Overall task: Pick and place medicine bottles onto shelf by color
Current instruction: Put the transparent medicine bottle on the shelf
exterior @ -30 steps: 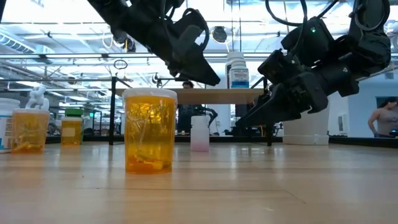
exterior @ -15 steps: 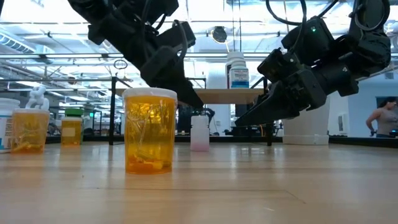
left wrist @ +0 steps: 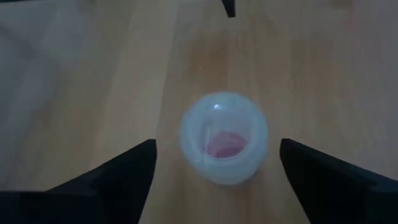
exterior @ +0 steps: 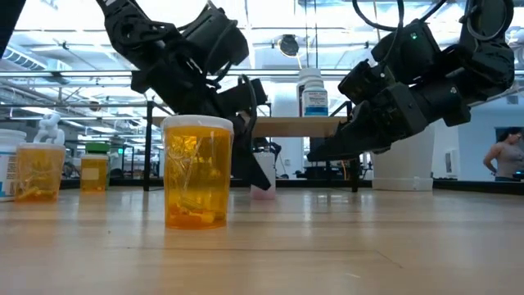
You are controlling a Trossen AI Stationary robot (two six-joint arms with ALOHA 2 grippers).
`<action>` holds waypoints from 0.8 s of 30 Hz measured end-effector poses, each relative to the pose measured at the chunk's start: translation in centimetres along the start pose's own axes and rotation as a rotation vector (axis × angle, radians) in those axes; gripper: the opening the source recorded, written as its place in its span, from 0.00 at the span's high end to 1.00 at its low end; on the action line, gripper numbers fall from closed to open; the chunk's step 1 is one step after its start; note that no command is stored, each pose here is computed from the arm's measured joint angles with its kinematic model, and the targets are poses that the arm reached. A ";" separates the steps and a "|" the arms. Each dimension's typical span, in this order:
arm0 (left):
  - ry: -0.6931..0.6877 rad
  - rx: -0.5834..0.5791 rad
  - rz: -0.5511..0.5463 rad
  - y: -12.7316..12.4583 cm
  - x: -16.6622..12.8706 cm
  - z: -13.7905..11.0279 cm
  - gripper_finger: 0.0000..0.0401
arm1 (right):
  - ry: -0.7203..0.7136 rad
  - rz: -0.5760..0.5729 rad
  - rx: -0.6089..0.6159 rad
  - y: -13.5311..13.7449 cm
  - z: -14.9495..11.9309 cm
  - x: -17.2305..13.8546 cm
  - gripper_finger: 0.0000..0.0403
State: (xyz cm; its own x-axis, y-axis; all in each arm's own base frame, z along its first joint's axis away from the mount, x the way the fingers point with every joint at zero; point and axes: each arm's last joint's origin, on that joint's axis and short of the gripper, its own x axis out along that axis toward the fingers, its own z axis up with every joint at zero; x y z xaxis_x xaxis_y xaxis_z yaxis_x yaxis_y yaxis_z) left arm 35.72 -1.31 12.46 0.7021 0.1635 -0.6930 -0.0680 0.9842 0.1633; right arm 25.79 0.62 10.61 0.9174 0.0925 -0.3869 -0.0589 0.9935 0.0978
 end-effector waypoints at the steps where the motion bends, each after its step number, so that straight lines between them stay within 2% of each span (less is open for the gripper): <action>1: -0.003 -0.003 0.002 0.1 0.0 0.0 0.19 | 0.002 0.000 -0.003 0.0 0.0 0.0 0.41; 5: -0.021 -0.021 0.004 0.6 -0.5 0.5 0.30 | 0.011 -0.001 -0.005 0.0 -0.1 0.0 0.41; 11: -0.050 -0.016 -0.143 0.7 -0.8 0.9 0.42 | 0.017 -0.001 -0.004 0.0 -0.2 0.0 0.41; 24: -0.032 -0.017 -0.138 1.2 -0.7 0.7 0.52 | 0.017 -0.001 -0.001 0.0 -0.2 0.0 0.41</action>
State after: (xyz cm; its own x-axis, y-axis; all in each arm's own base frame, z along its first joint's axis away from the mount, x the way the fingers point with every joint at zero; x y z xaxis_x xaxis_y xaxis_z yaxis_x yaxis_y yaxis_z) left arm 35.66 -0.24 13.60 0.7281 0.0244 -0.6850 0.0189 0.9983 0.0557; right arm 25.73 0.62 10.46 0.9108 0.0928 -0.4024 -0.0588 0.9936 0.0962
